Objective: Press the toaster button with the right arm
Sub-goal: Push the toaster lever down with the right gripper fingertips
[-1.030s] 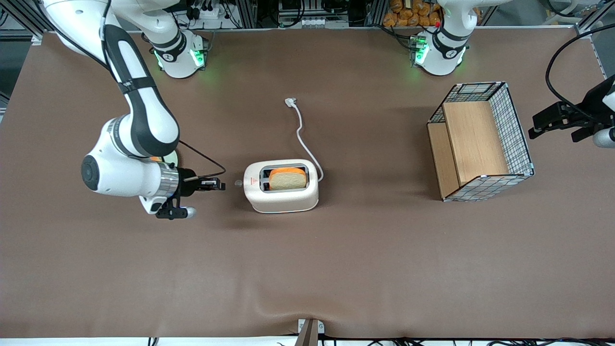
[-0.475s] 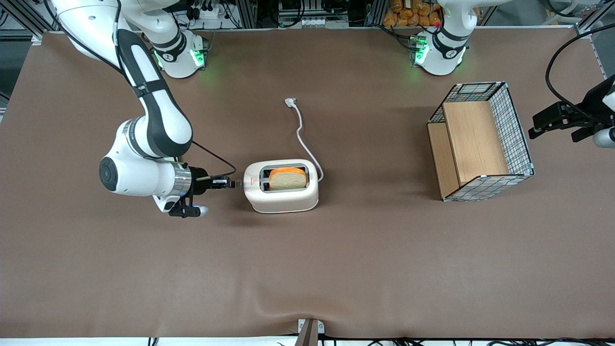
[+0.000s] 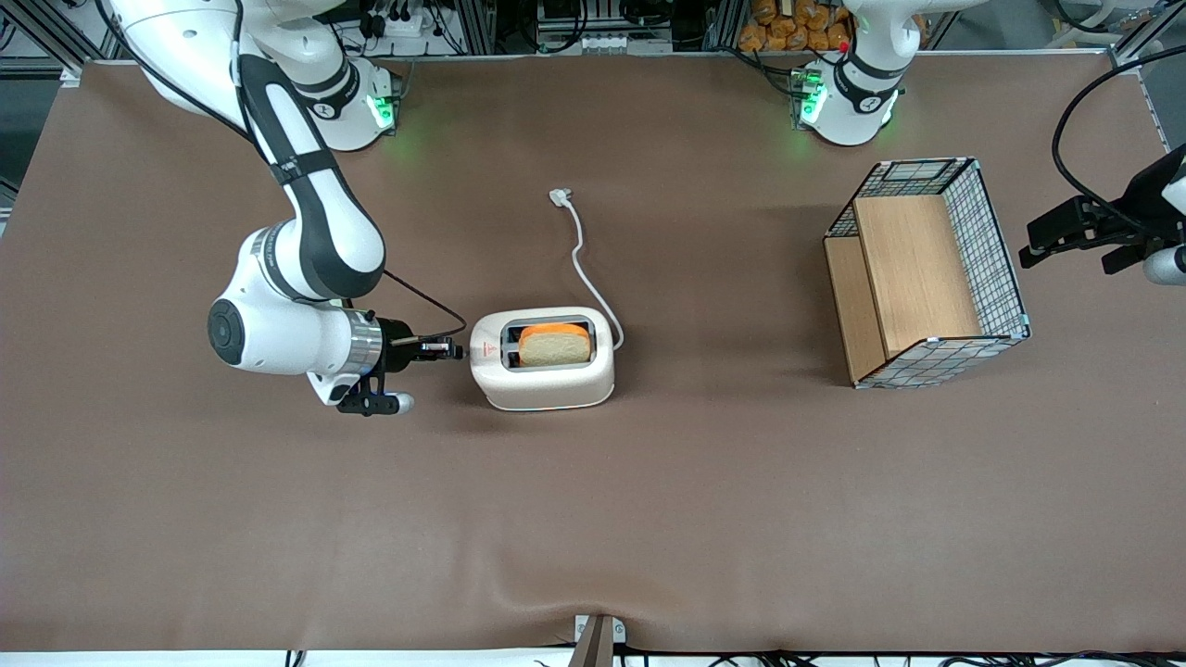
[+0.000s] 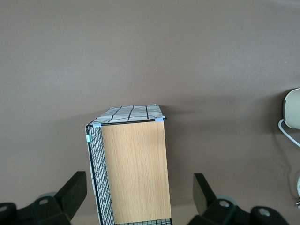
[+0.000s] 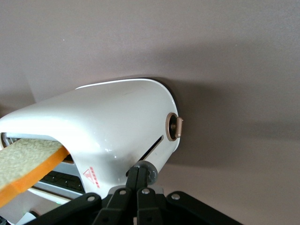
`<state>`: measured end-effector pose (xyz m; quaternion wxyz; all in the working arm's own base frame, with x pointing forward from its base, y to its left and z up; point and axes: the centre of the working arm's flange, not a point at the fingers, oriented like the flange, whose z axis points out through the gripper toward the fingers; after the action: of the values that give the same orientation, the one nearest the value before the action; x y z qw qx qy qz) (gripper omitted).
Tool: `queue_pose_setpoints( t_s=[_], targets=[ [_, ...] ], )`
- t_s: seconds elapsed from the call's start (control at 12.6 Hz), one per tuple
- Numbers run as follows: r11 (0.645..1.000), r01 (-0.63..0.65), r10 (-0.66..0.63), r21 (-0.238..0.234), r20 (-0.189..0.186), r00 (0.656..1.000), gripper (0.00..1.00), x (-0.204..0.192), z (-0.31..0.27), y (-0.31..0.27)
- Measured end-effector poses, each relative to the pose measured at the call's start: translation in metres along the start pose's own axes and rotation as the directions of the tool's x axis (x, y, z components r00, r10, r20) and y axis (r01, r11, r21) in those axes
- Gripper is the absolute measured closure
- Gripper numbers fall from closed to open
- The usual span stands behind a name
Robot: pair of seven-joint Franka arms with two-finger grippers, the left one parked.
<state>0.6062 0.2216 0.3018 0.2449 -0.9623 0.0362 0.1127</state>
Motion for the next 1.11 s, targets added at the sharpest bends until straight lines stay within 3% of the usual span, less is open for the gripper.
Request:
queue_pose_setpoints(
  t_s=[1.11],
  targets=[
    [1.000, -0.022, 0.022, -0.019, -0.016, 1.000, 0.99, 0.006, 0.029, 0.014]
  ],
)
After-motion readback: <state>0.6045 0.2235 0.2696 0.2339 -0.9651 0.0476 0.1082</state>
